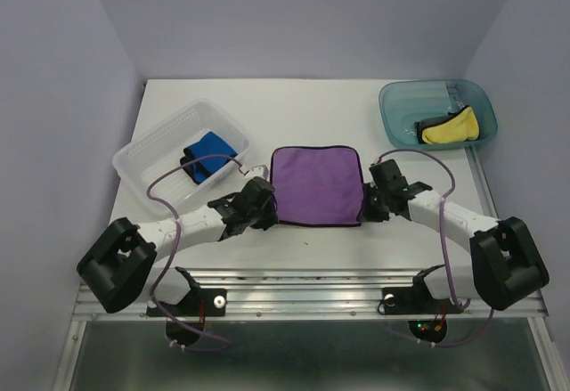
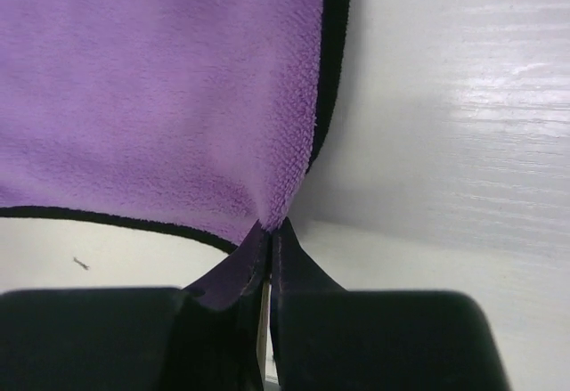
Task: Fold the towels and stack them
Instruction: Flatten out the crumpled towel
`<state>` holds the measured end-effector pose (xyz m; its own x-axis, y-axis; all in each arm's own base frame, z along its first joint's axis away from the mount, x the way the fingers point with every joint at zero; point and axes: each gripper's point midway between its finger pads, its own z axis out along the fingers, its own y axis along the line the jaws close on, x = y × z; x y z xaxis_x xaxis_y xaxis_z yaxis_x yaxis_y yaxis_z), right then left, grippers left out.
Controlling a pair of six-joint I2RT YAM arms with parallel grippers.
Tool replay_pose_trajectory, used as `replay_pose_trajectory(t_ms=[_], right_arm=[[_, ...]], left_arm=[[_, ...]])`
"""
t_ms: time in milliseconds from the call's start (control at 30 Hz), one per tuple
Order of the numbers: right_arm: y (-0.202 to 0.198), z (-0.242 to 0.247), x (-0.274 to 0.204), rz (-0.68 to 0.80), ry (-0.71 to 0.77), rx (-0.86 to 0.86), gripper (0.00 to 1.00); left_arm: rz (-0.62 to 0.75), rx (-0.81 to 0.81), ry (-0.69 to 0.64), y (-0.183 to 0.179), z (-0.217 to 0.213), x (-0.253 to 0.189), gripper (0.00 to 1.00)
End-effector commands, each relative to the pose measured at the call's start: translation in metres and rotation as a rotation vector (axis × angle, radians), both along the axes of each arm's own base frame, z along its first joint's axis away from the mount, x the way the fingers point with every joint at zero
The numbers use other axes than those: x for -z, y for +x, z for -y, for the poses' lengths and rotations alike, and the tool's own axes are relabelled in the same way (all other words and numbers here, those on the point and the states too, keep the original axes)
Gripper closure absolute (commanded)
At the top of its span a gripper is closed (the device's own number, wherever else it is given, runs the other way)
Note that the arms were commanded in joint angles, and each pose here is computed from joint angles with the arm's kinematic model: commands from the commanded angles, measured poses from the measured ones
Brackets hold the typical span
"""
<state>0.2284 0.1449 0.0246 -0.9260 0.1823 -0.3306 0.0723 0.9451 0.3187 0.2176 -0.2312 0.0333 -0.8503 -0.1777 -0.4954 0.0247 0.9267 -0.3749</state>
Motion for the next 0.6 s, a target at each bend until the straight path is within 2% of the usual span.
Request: replay_pose_trajectory(t_ms=[0, 100, 233, 367, 467, 567], right_arm=[[0.022, -0.013, -0.049, 0.202, 0.082, -0.051, 0.99], [0.020, -0.014, -0.076, 0.257, 0.103, -0.087, 0.99], [0.008, -0.010, -0.138, 0.383, 0.150, -0.107, 0.99], [-0.009, -0.015, -0.187, 0.461, 0.239, -0.151, 0.99], [-0.033, -0.015, -0.253, 0.587, 0.328, -0.195, 0.99], [-0.045, -0.008, -0.281, 0.646, 0.345, -0.188, 0.99]], left_arm=[[0.184, 0.053, -0.153, 0.010, 0.017, -0.057, 1.00], [0.305, 0.087, -0.264, 0.007, 0.019, -0.100, 1.00], [0.465, 0.130, -0.403, -0.005, 0.013, -0.163, 1.00], [0.555, 0.215, -0.516, -0.024, 0.015, -0.210, 1.00], [0.655, 0.264, -0.621, -0.043, 0.007, -0.258, 1.00], [0.726, 0.271, -0.686, -0.056, -0.003, -0.289, 1.00]])
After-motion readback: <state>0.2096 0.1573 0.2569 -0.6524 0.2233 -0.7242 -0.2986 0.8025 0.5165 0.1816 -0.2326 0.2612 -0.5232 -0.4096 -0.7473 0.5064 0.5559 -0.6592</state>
